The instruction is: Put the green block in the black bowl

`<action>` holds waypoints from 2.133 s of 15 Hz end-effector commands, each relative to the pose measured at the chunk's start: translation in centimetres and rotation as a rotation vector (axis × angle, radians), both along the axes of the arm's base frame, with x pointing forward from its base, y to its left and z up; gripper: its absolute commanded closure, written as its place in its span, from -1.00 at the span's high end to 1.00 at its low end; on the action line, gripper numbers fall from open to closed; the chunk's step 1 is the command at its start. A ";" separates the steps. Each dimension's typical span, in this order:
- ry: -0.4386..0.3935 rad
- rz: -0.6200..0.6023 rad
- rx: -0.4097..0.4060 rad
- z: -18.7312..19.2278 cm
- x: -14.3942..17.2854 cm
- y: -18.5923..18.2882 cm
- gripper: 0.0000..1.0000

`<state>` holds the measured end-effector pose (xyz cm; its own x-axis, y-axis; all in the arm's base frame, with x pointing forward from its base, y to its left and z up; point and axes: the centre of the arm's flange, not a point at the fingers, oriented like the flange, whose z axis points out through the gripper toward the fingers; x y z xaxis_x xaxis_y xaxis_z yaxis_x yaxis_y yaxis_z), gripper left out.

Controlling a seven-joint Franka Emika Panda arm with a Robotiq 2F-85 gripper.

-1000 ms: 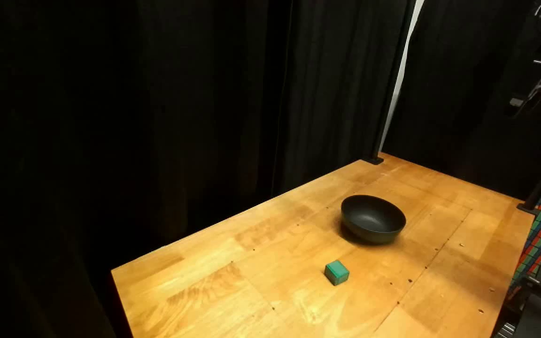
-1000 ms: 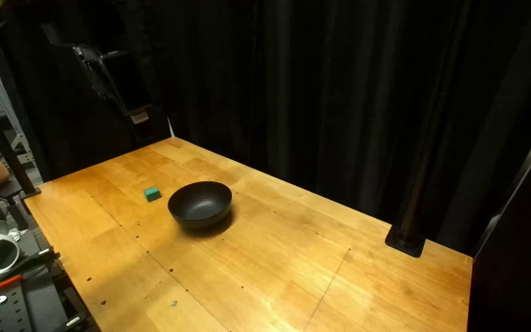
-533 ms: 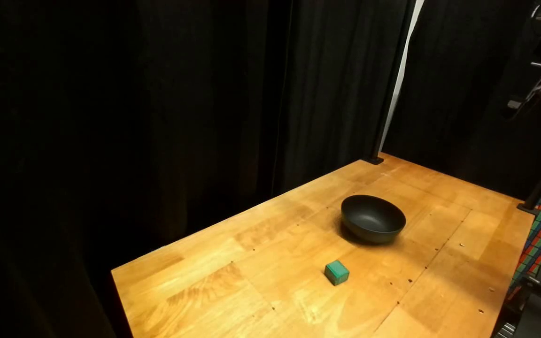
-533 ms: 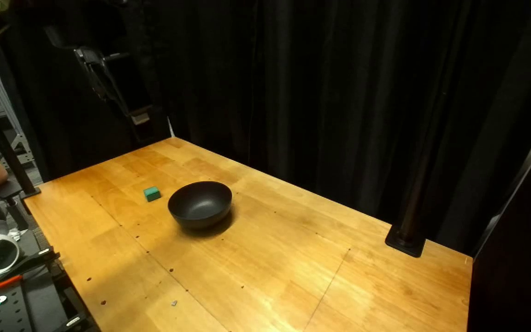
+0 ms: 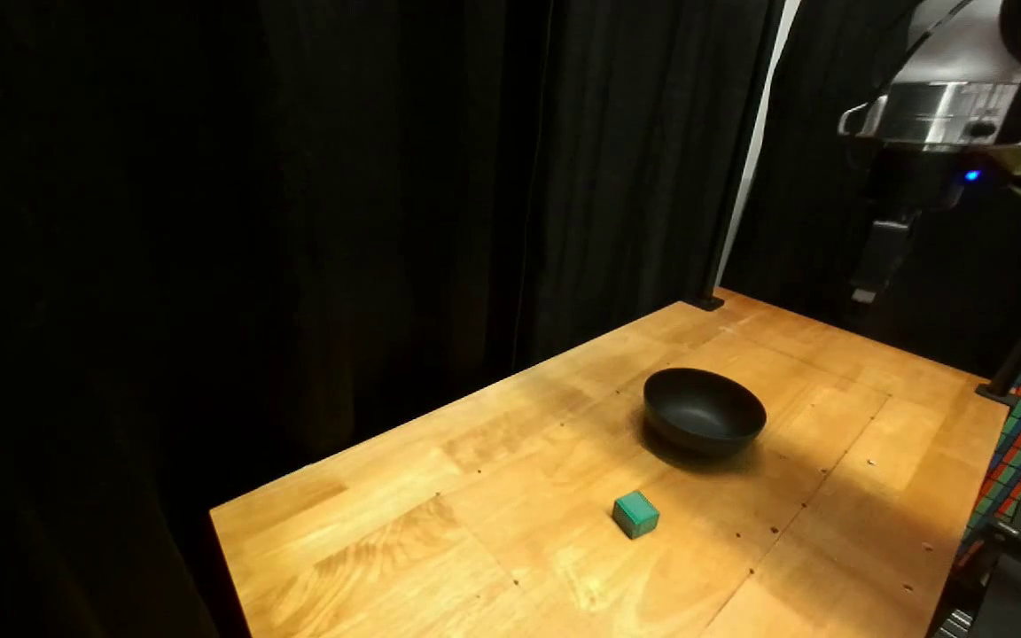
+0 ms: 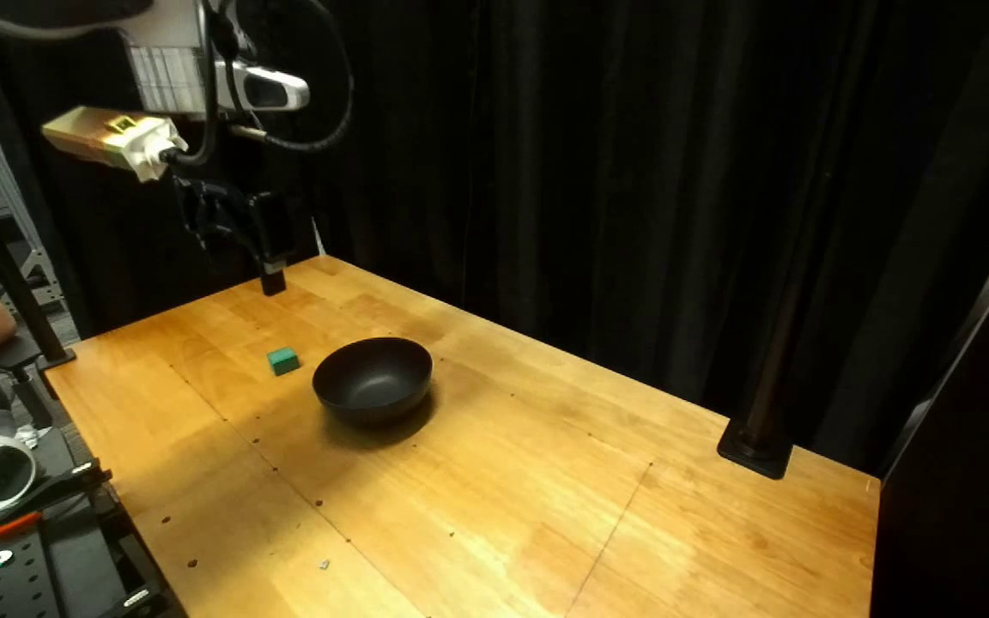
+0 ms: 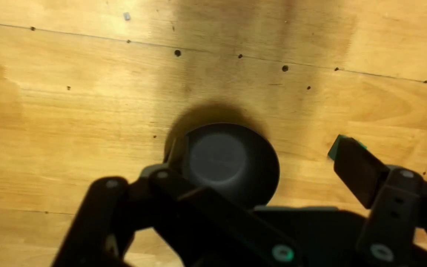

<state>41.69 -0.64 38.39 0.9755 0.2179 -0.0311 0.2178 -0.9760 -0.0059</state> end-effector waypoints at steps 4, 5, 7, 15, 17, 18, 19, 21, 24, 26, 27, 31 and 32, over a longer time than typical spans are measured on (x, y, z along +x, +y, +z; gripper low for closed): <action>0.045 0.045 -0.007 -8.7 6.1 8.2 1.00; 0.052 0.047 -0.007 -9.7 6.5 9.0 1.00; 0.072 0.055 0.009 -12.4 7.4 10.8 1.00; 0.178 0.077 0.097 -20.2 8.5 16.4 1.00; 0.197 0.080 0.105 -21.9 8.6 17.4 1.00; 0.205 0.085 0.114 -22.6 8.5 17.9 1.00; 0.201 0.088 0.117 -23.2 8.5 18.3 1.00; 0.165 0.085 0.120 -24.3 8.7 19.1 1.00; 0.096 0.061 0.121 -25.6 9.6 19.6 1.00; 0.067 0.049 0.122 -26.3 9.9 20.0 1.00; 0.058 0.044 0.118 -26.5 10.1 20.1 1.00; 0.050 0.009 0.085 -26.0 9.8 19.8 0.18; 0.054 -0.001 0.079 -25.8 9.6 19.6 -0.01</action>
<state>51.13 18.54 12.39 0.9653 0.2480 -0.0813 0.2374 -0.9638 -0.1216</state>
